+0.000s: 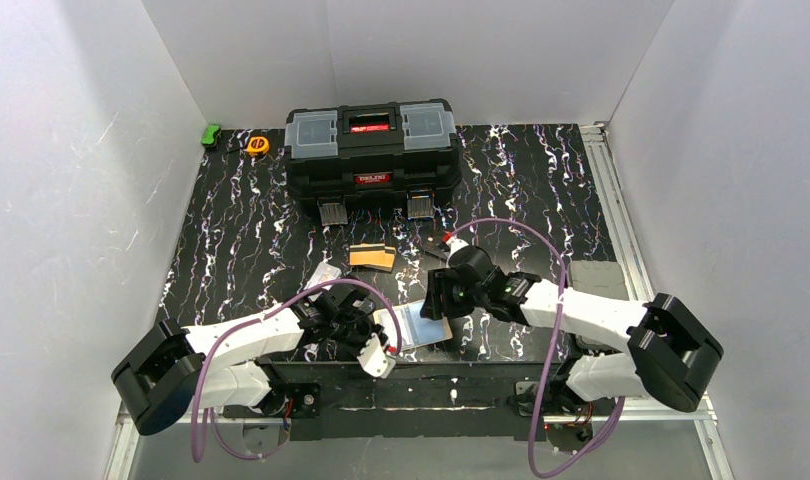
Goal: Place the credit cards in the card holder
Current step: Turn over the card slot in the card holder.
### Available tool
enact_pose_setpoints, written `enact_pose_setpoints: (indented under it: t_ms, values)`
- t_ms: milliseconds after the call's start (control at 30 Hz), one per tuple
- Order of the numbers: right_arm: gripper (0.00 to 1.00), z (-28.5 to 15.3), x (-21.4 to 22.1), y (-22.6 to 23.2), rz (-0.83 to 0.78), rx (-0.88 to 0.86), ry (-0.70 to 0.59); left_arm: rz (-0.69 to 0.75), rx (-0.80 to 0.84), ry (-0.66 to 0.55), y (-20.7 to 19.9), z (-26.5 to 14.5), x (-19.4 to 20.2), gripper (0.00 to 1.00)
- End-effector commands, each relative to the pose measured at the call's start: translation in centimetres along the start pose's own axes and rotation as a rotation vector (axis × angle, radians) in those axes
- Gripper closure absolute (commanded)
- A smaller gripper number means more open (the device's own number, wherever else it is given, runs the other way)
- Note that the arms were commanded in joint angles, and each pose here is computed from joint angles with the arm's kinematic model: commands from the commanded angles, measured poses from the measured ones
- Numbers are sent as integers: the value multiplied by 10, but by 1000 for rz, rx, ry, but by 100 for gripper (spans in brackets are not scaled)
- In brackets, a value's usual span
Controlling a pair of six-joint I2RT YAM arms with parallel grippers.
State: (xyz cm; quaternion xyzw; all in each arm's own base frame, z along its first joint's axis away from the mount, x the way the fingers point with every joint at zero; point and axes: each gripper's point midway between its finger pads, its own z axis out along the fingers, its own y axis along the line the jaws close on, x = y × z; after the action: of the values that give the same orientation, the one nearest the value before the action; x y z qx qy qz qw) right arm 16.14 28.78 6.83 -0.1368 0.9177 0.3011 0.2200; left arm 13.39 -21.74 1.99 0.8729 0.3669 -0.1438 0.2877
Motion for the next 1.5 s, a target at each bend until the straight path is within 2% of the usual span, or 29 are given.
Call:
enact_pose_setpoints:
  t_ms: [0,167,533,867,1267,1467]
  values:
    - [45,0,15,-18,3,44,30,-15,44,-8,-15,-1,-1,95]
    - [49,8,19,-16,18,23,50,-13,44,-8,-14,-1,-1,95]
    - [50,15,22,-16,25,17,64,-5,45,-14,-13,-1,-2,95]
    - [62,18,22,-9,42,-18,65,8,44,-16,-12,-2,-3,95]
    - [82,14,15,4,60,-88,21,30,51,-15,-16,-3,-3,95]
    - [83,10,9,19,52,-174,-6,48,54,-13,-18,-4,-2,95]
